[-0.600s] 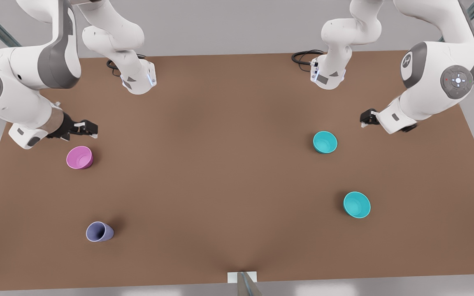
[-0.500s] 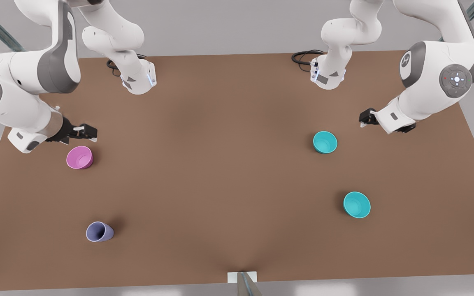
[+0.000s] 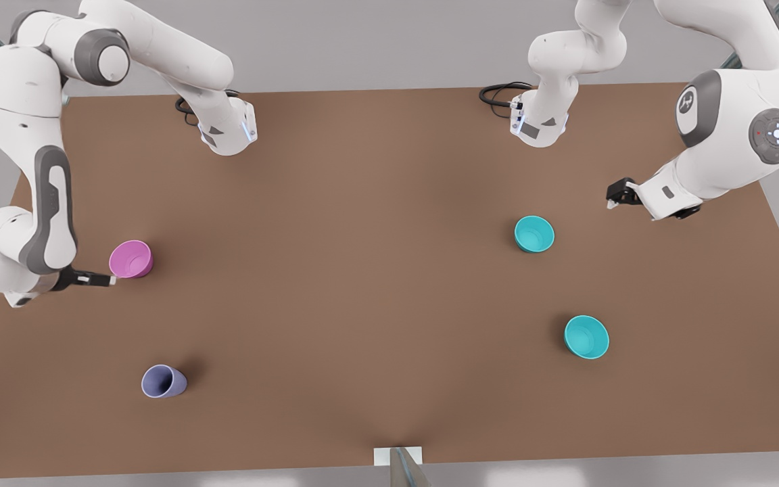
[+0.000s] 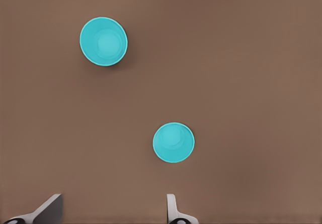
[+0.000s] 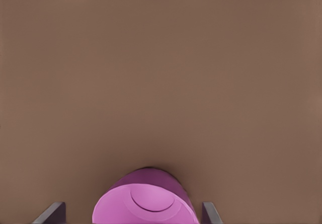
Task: Stack the blue bowl on the pink bowl
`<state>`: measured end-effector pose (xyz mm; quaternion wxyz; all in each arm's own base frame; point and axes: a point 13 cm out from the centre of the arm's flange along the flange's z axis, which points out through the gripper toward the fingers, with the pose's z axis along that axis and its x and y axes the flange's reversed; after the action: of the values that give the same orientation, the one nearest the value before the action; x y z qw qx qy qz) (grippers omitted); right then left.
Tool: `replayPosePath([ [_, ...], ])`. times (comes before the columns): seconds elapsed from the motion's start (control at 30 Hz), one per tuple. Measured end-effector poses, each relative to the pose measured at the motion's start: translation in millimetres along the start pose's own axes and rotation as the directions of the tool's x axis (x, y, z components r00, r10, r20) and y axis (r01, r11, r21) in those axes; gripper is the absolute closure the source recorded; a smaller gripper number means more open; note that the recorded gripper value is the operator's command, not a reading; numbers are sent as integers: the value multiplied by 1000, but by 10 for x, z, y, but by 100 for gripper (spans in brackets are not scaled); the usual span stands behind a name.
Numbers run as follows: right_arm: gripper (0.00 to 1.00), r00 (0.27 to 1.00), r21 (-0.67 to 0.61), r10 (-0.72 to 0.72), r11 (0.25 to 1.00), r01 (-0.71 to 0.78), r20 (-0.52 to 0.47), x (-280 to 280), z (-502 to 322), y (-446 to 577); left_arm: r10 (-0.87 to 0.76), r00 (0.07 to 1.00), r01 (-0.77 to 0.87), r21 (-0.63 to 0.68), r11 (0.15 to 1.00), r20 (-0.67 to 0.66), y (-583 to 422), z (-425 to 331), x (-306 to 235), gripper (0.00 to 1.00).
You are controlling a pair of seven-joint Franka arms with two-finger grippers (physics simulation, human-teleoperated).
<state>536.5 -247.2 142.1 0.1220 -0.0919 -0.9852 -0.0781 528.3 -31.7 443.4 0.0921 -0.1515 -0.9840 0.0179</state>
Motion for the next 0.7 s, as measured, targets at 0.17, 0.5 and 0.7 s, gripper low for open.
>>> replayPosePath([
  [0.17, 0, 994, -6, -80, 997, 80, 78, 216, -86, -82, 23, 999, -23, 4, 1000, -22, -71, 23, 32, 0],
  [0.5, 0, 974, -24, -225, 974, 226, 34, 583, 620, -279, 58, 998, -58, 5, 998, -35, -186, 29, 44, 0],
  [0.7, 1, 957, -31, -288, 957, 288, 30, 644, 909, -314, 58, 998, -58, 8, 998, -37, -159, 31, 57, 0],
])
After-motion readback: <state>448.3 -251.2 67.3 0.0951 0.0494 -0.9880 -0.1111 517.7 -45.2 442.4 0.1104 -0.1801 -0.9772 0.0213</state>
